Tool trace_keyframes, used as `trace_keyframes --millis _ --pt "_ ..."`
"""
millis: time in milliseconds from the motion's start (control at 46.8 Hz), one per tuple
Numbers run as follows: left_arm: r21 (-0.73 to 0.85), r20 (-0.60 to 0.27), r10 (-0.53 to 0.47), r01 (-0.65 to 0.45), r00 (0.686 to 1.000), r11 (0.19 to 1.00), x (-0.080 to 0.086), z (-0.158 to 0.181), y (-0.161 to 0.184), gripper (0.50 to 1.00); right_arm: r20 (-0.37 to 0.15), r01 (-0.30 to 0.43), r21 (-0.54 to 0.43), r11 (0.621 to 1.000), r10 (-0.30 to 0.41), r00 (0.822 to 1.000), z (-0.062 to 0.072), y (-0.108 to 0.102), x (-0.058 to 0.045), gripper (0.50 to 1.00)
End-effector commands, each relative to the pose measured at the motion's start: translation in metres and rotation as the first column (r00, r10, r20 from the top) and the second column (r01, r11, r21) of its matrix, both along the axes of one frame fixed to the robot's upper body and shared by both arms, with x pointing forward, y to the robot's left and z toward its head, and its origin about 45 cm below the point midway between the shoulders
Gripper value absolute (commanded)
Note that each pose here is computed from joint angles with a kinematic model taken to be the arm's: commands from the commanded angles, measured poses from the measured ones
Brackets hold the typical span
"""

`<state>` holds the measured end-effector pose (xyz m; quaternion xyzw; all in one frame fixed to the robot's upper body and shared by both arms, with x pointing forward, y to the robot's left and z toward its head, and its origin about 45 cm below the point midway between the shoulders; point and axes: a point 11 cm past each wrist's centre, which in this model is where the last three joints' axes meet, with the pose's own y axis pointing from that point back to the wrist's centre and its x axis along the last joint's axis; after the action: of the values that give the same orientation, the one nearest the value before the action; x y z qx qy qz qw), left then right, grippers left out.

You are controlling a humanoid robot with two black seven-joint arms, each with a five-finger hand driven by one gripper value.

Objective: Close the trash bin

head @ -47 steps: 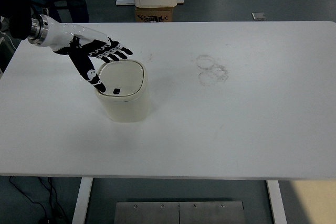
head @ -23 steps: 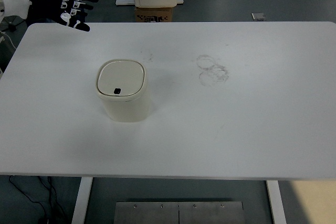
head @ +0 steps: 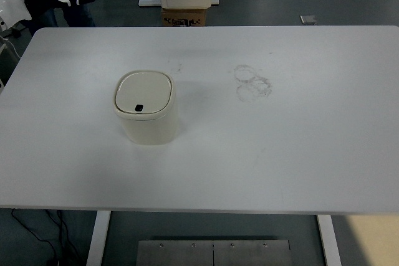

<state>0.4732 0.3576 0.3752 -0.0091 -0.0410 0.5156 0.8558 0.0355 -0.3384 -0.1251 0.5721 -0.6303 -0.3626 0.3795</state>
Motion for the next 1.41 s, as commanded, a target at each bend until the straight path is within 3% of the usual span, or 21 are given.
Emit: trace_keyframes --millis 0,256,513,833,1261,1389 --pt "-0.108 -0.025 0.056 -0.058 0.998 0.992 0.002 -0.013 0.012 1.0 -0.001 0.0 -0.001 1.0 0.0 1.0 0.0 0.0 0.0 0.991" --pt "-0.412 -0.131 0.218 -0.253 0.967 0.876 0.002 -0.071 0.043 1.0 -0.001 0.0 0.001 1.0 0.0 1.0 0.0 0.0 0.0 0.991" --pt "-0.473 -0.197 0.341 -0.394 0.919 0.788 -0.001 -0.115 0.067 1.0 -0.001 0.0 -0.001 1.0 0.0 1.0 0.0 0.0 0.0 0.991" --pt "-0.5 -0.279 0.371 -0.464 0.886 0.731 -0.005 -0.154 0.061 1.0 -0.001 0.0 -0.001 1.0 0.0 1.0 0.0 0.0 0.0 0.991" --pt "-0.518 -0.352 0.326 -0.473 0.877 0.713 -0.004 -0.177 0.034 1.0 0.008 0.001 0.007 1.0 -0.001 1.0 0.0 0.001 0.004 0.991" --pt "-0.529 -0.359 0.315 -0.469 0.879 0.707 -0.003 -0.18 0.027 1.0 0.002 0.012 0.002 1.0 -0.012 1.0 0.0 -0.001 0.0 0.991"
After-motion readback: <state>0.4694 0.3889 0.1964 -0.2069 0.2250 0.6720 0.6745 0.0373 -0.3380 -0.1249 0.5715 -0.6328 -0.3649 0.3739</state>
